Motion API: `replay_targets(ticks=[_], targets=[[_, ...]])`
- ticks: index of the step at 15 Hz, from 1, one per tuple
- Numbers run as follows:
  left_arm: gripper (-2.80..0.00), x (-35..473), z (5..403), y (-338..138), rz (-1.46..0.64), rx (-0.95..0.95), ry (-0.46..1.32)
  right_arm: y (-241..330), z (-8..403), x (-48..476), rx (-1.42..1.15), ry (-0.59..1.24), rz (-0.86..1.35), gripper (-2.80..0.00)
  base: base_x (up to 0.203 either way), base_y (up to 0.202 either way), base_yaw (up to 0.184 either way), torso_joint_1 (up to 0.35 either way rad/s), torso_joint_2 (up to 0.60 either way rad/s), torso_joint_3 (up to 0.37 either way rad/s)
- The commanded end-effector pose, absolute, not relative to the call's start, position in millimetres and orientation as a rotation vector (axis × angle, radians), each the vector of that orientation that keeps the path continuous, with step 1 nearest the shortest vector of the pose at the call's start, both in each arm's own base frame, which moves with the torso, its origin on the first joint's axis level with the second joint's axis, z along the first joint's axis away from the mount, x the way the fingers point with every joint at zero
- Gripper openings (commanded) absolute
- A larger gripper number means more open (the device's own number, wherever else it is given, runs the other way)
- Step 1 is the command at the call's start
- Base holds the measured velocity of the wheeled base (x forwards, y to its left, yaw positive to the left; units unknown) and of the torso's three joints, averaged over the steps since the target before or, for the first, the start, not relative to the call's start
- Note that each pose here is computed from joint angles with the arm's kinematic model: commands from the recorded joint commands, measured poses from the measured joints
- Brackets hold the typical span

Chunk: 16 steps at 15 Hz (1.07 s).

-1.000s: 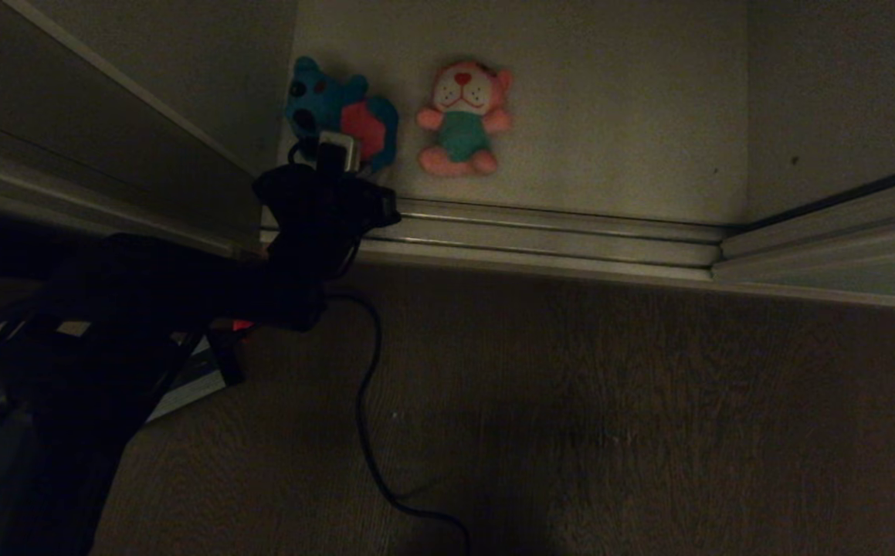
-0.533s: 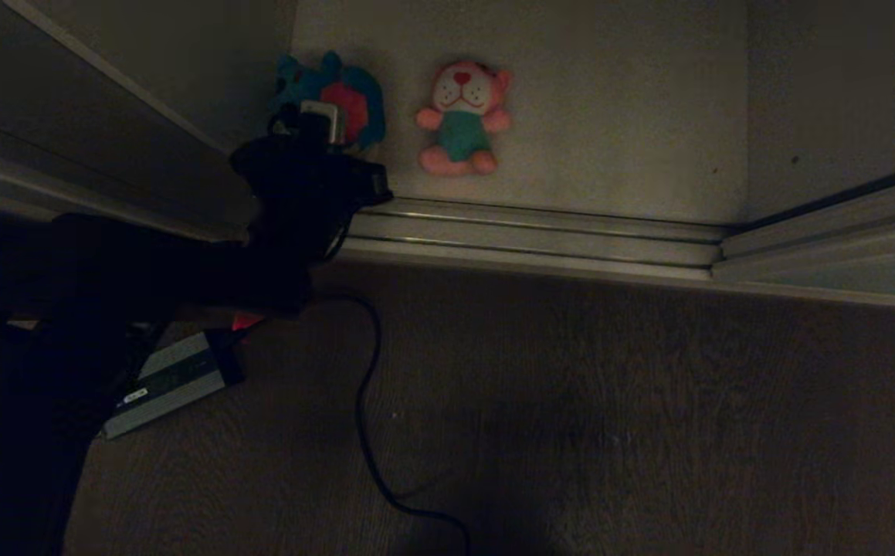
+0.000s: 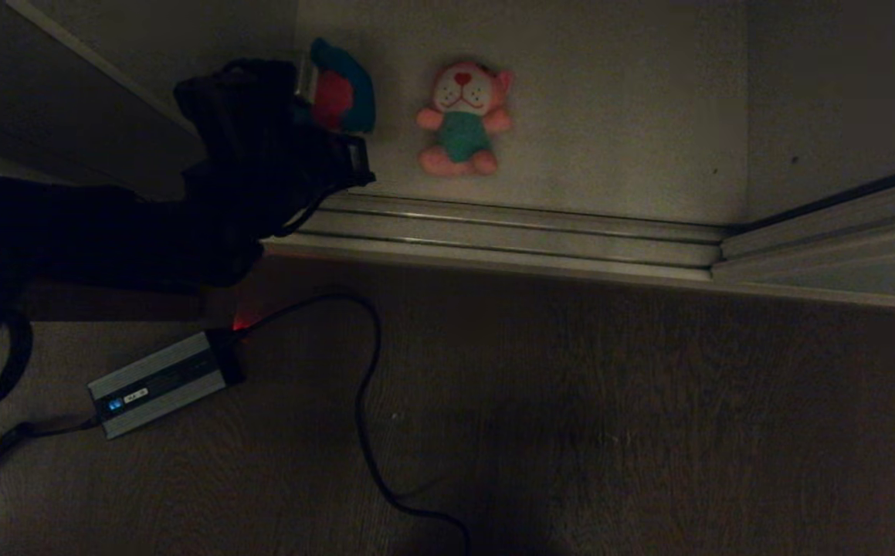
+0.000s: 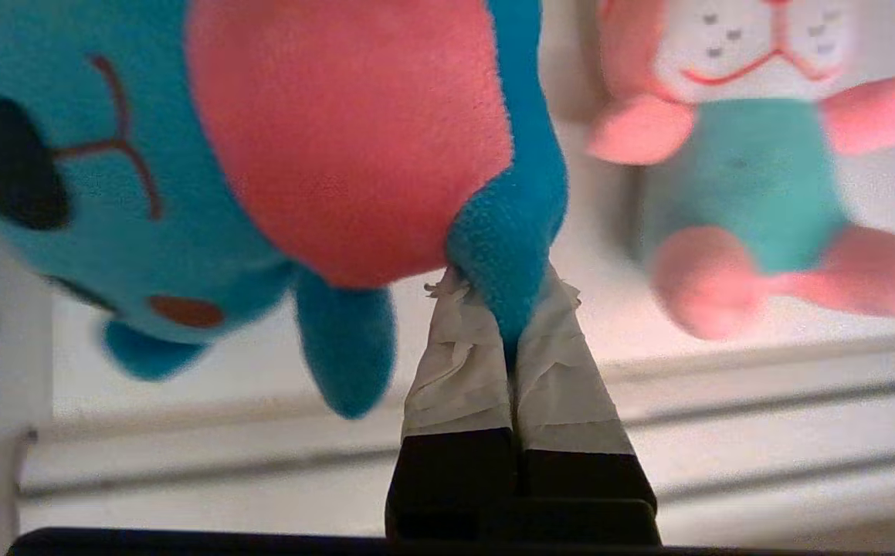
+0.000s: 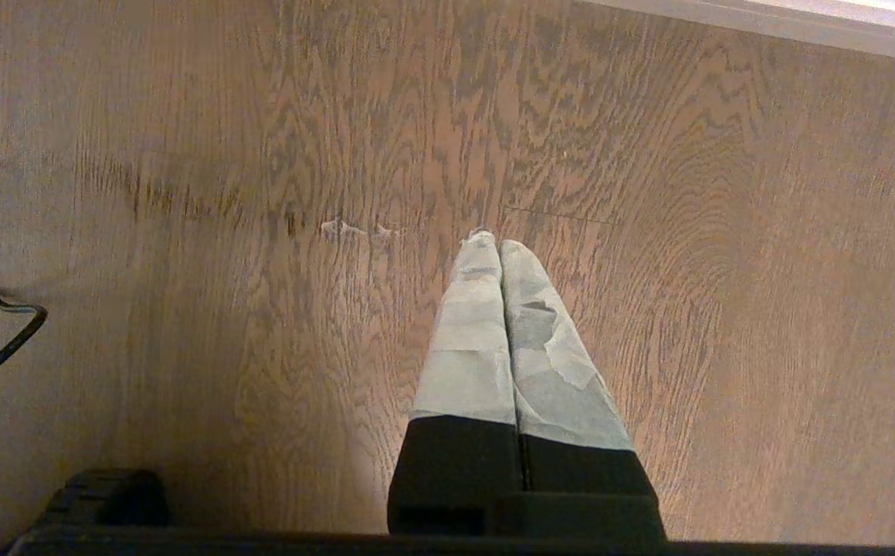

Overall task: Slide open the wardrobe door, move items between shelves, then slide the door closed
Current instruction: Place the blue doll on the higher shelf

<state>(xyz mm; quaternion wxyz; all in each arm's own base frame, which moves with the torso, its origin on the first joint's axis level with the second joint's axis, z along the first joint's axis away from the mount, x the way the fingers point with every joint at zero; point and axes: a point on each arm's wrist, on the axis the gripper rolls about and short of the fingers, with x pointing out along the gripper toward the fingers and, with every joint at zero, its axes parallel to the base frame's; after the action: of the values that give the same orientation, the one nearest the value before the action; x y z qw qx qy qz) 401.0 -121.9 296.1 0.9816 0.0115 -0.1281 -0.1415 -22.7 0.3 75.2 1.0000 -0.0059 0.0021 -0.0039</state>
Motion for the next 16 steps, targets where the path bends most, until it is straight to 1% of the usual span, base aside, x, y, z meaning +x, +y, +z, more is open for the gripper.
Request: replay_targets(ticks=[1,3,6,8,10,16], targets=[[-2.80,379,319,-124,-0.310,-0.016,-0.242,0,74,-22,-0.012,0.008,-0.008,-2.80,0.000,0.000,0.000,0.000,0.00,0.000],[-2.80,369,323,-126,-0.326,-0.033,-0.216,0,74,-23,-0.012,0.007,-0.008,-2.80,0.000,0.000,0.000,0.000,0.00,0.000],[-2.80,352,316,-135,-0.361,-0.062,-0.105,0,74,-22,-0.012,0.008,-0.008,-2.80,0.000,0.000,0.000,0.000,0.00,0.000],[-2.80,348,311,-139,-0.353,-0.061,-0.085,0,74,-23,-0.012,0.007,-0.007,-2.80,0.000,0.000,0.000,0.000,0.00,0.000],[-2.80,339,307,-149,-0.276,-0.062,-0.060,0,74,-22,-0.012,0.008,-0.008,-2.80,0.000,0.000,0.000,0.000,0.00,0.000],[-2.80,297,305,-150,-0.302,-0.049,-0.014,0,74,-22,-0.012,0.008,-0.008,-2.80,0.000,0.000,0.000,0.000,0.00,0.000]])
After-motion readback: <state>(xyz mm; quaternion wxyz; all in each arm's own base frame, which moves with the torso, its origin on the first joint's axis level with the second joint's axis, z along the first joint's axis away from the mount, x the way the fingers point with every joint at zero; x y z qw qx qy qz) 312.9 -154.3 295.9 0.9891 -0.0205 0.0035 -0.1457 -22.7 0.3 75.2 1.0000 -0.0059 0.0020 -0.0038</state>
